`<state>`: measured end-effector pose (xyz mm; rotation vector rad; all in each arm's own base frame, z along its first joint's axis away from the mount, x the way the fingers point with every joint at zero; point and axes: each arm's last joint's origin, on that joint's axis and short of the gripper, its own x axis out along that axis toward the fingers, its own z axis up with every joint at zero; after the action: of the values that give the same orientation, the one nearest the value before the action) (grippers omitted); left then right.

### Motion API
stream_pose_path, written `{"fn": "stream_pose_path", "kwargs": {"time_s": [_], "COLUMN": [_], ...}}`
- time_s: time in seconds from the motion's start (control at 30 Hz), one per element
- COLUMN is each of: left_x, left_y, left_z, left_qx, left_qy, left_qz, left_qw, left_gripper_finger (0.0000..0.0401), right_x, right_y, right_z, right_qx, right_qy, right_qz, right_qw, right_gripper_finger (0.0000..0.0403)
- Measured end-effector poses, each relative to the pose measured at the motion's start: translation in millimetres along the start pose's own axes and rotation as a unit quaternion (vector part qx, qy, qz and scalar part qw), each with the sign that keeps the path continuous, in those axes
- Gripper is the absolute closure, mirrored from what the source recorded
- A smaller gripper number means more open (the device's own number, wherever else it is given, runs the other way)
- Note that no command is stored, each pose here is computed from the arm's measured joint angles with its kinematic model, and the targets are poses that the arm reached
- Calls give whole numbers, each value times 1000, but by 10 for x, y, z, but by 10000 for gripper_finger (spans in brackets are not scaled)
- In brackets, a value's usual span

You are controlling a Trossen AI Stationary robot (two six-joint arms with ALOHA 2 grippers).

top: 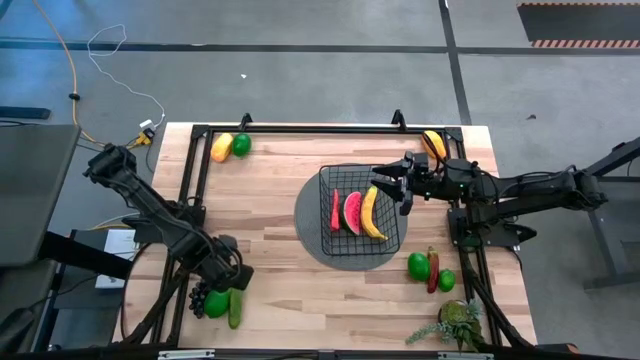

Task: Build produce basket
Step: Put the green cucumber into the black wire basket

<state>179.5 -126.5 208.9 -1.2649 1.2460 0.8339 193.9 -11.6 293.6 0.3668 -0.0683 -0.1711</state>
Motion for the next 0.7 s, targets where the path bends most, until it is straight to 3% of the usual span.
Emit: {"fn": "stream_pose_path", "kwargs": {"time_s": [0.7], "left_x": [525], "left_y": [-148], "left_z": [62], "left_qx": [-14], "left_qy": [-2], "left_qz": [83], "left_qw": [996], "left_gripper_finger": [137], "right_x": [1], "right_y": [-10], "right_z": [-12], "right_qx": [-1], "right_qy": [3], "right_qz": [-11], "right_qw": [1000], "right_gripper_finger": [224]}}
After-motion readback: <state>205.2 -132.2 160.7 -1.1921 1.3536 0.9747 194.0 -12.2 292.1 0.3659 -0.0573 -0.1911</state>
